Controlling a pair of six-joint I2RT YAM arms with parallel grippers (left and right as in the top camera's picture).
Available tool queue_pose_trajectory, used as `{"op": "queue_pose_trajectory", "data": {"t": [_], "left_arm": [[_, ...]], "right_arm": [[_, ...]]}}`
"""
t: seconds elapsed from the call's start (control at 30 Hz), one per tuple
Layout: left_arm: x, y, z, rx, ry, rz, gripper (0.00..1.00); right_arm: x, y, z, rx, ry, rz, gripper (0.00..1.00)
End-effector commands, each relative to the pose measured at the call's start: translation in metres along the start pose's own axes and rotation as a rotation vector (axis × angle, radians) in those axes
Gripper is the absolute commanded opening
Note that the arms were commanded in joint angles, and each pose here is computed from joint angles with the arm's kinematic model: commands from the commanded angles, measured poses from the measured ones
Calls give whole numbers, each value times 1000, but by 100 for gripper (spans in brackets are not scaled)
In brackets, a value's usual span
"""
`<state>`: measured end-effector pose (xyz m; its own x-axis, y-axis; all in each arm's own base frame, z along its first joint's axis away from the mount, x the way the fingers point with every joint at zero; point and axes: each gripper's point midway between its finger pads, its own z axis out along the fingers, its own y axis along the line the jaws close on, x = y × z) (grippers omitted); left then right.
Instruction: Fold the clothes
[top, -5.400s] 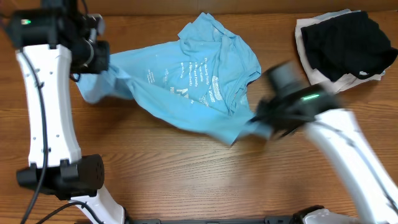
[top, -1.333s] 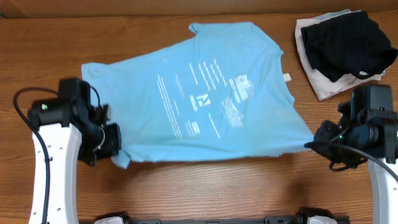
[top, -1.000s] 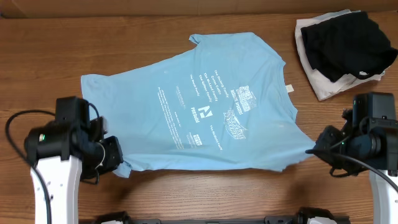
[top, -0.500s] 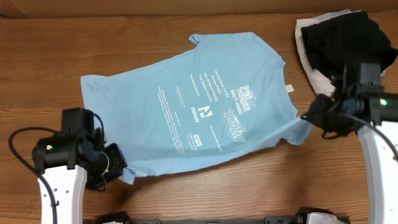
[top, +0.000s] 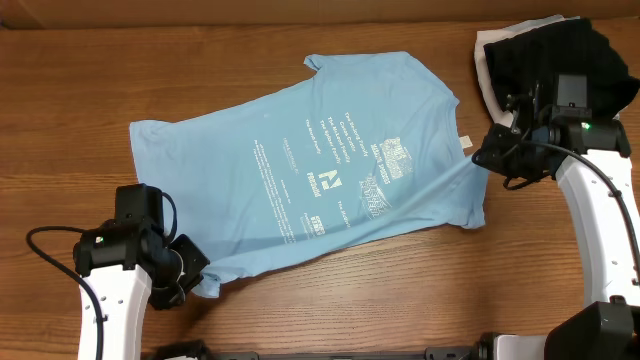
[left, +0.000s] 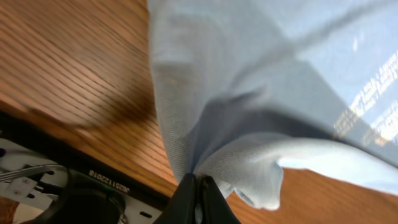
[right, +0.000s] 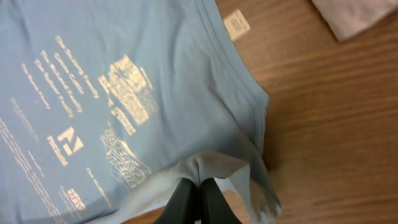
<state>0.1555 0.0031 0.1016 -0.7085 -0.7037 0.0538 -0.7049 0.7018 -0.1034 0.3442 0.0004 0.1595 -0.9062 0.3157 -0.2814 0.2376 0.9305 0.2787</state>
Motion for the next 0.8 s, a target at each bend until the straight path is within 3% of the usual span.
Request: {"op": "queue_pose_trajectory", "data": {"t": [0.0, 0.77], "left_arm": [[-11, 14, 0, -67, -64, -91, 4], [-79, 25, -10, -138, -369, -224, 4]], "right_arm": [[-10, 6, -3, -33, -44, -35, 4], [-46, 25, 10, -102, -156, -131, 4]]}}
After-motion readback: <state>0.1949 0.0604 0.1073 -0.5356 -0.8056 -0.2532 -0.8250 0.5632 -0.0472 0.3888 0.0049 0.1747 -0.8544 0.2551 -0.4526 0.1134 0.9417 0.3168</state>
